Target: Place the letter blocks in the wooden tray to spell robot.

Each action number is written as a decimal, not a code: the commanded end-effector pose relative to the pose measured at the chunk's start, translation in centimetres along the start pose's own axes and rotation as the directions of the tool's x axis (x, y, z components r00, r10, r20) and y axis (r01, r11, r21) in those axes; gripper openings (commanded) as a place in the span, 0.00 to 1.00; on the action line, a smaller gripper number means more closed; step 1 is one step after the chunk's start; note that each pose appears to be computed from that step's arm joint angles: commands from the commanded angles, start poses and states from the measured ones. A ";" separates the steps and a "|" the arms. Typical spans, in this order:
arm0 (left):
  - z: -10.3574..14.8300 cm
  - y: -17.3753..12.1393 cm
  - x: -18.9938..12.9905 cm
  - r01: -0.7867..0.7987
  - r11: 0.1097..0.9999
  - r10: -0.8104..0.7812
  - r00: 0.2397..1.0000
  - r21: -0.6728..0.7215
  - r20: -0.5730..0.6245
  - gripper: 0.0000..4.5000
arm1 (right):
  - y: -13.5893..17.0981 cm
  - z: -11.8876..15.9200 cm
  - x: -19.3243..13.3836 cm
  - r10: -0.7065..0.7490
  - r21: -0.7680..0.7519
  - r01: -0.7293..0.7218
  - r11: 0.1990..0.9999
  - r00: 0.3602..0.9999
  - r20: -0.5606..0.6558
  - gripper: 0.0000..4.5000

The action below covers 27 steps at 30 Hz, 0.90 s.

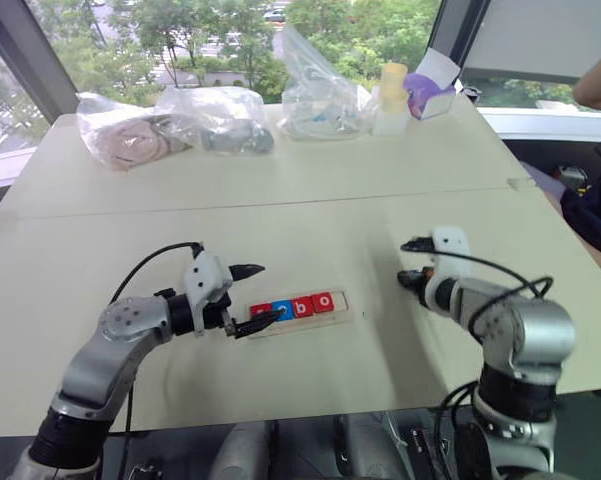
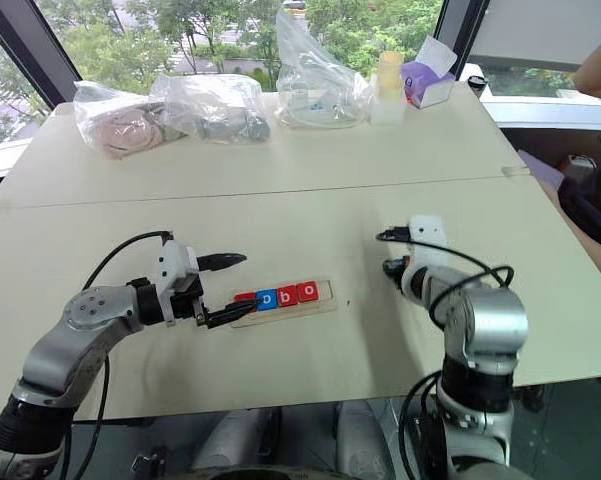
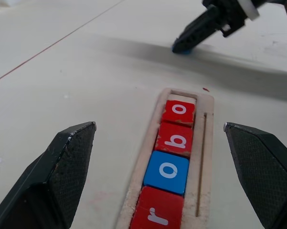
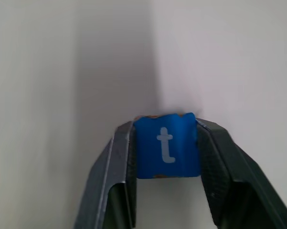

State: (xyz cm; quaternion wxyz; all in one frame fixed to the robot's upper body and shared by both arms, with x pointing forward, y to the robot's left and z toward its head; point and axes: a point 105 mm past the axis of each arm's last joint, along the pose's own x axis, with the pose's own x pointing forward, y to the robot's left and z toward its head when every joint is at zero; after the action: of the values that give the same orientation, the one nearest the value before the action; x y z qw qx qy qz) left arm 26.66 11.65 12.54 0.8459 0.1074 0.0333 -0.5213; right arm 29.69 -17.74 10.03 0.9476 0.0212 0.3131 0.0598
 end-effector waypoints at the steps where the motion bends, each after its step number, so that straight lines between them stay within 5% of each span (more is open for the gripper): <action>1: 0.7 -0.1 0.3 0.024 0.999 -0.024 0.999 0.026 0.023 1.00 | 2.1 -0.2 -0.9 0.071 -0.023 -0.071 0.997 0.997 0.039 0.26; 7: 0.9 0.0 0.6 0.038 0.999 -0.038 0.999 0.032 0.025 1.00 | 3.3 -0.6 -0.5 0.094 0.011 -0.094 0.995 0.995 0.028 0.26; 13: 0.9 0.1 0.2 0.039 0.999 -0.040 0.999 0.035 0.018 1.00 | 3.5 0.7 -0.7 0.136 -0.040 -0.134 0.990 0.990 0.041 0.94; 14: 0.9 0.0 0.1 0.041 0.999 -0.042 0.999 0.032 0.017 1.00 | 3.1 1.1 -0.8 0.141 -0.066 -0.139 0.988 0.989 0.037 0.99; 19: 0.8 0.0 0.0 0.046 0.999 -0.047 0.999 0.028 0.014 1.00 | 2.1 2.9 -2.9 0.280 -0.358 -0.283 0.890 0.958 -0.062 0.99; 22: 0.8 0.1 0.3 0.042 0.999 -0.043 0.999 0.034 0.021 1.00 | 0.9 3.1 -3.5 0.415 -0.564 -0.416 0.713 0.899 -0.139 0.99; 27: 1.0 0.2 0.5 0.033 0.999 -0.034 0.999 0.040 0.031 1.00 | -1.1 2.4 -2.6 0.486 -0.703 -0.513 0.493 0.832 -0.266 0.99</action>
State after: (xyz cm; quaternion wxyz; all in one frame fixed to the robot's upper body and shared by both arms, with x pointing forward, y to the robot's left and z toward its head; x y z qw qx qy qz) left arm 27.05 11.21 12.76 0.8358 0.1067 0.0298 -0.5377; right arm 28.98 -19.33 12.74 0.8272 -0.2495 0.2828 0.4165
